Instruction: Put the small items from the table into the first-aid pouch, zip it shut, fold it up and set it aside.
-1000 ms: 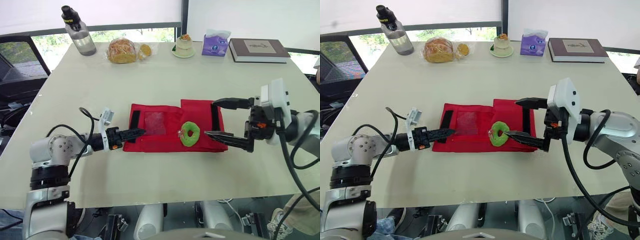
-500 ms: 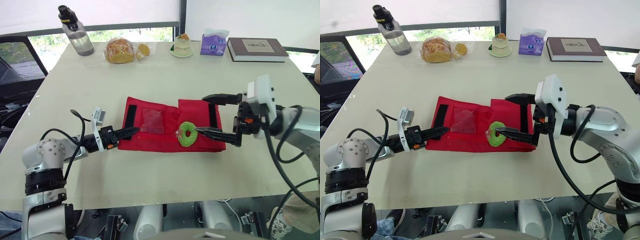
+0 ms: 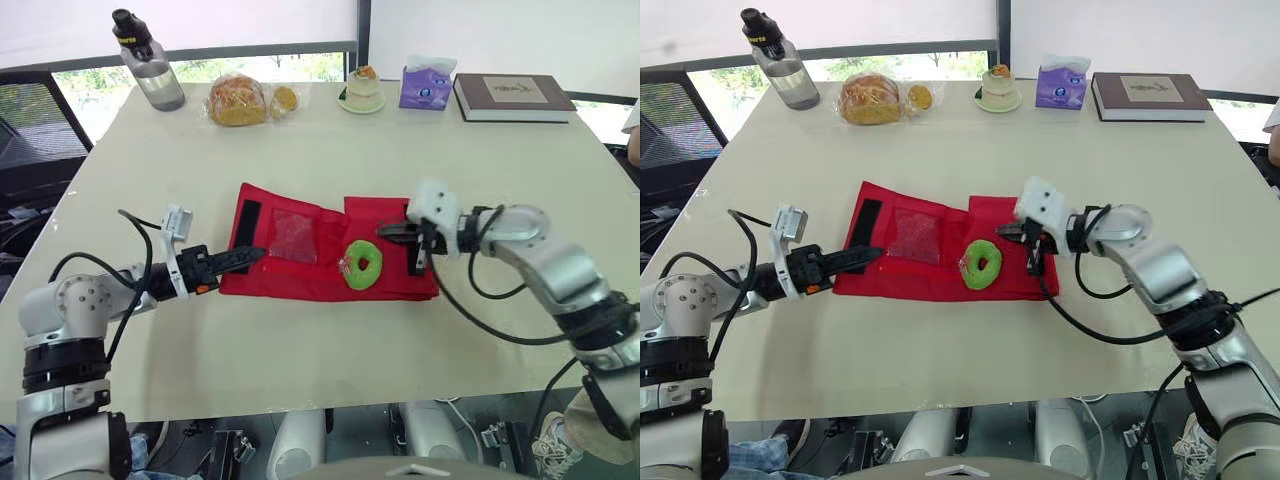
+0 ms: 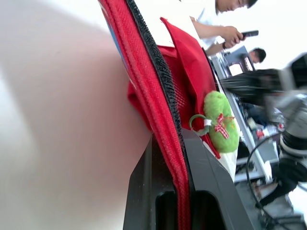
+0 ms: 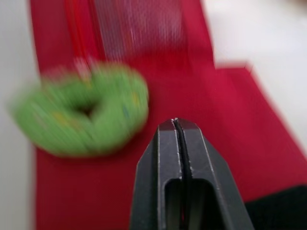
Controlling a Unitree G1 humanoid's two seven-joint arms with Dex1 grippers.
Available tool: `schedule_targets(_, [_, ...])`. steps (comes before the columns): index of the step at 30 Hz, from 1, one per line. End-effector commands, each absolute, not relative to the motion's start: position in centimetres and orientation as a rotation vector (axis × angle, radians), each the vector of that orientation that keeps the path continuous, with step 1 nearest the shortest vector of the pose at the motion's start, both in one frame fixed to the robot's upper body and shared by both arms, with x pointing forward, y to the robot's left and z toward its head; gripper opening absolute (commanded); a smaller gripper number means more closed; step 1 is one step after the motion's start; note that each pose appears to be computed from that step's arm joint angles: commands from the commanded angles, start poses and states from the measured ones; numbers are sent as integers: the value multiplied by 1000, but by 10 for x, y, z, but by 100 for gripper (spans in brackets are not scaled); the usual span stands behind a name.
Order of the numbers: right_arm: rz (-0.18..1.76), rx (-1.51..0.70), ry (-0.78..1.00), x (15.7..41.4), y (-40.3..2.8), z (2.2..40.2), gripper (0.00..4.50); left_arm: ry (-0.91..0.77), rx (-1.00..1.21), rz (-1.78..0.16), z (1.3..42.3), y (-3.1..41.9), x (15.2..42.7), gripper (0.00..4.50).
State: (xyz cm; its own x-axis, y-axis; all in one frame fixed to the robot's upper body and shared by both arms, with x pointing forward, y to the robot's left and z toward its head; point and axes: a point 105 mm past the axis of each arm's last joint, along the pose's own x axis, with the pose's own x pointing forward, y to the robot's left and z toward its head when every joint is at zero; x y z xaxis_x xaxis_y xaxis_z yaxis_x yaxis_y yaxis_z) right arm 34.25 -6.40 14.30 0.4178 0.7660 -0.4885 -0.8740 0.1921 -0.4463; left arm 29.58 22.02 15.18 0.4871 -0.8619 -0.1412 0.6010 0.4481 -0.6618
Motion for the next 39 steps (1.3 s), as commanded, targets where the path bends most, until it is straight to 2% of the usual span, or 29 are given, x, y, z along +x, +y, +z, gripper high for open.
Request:
schedule_targets(1, [1129,-863,196,353,-71,135,7,418,-485,-1076,185,210,295,0])
schedule_targets(8, [1152,-911,209,357,-67,124,7,341,-353,-1314,226,161,295,0])
schedule_targets(16, [1152,-910,215,357,-67,118,7,256,-261,-1473,246,113,303,0])
schedule_targets(21, [1117,-878,193,359,-74,124,7,248,-262,-1506,242,99,312,0])
schedule_targets(24, [1119,-669,119,353,-71,140,7,250,-256,-1519,238,92,316,0])
schedule_targets(27, [1120,-550,37,345,-78,155,7,246,-257,-1540,237,89,316,0])
schedule_targets(32, [1003,-346,-113,336,-113,189,7,253,-266,-1552,234,88,319,0])
schedule_targets(35, [955,-284,-105,316,-152,191,7,283,-269,-1562,225,82,321,0])
schedule_targets(39, [955,-220,-56,293,-180,187,7,323,-260,-1545,211,73,329,0])
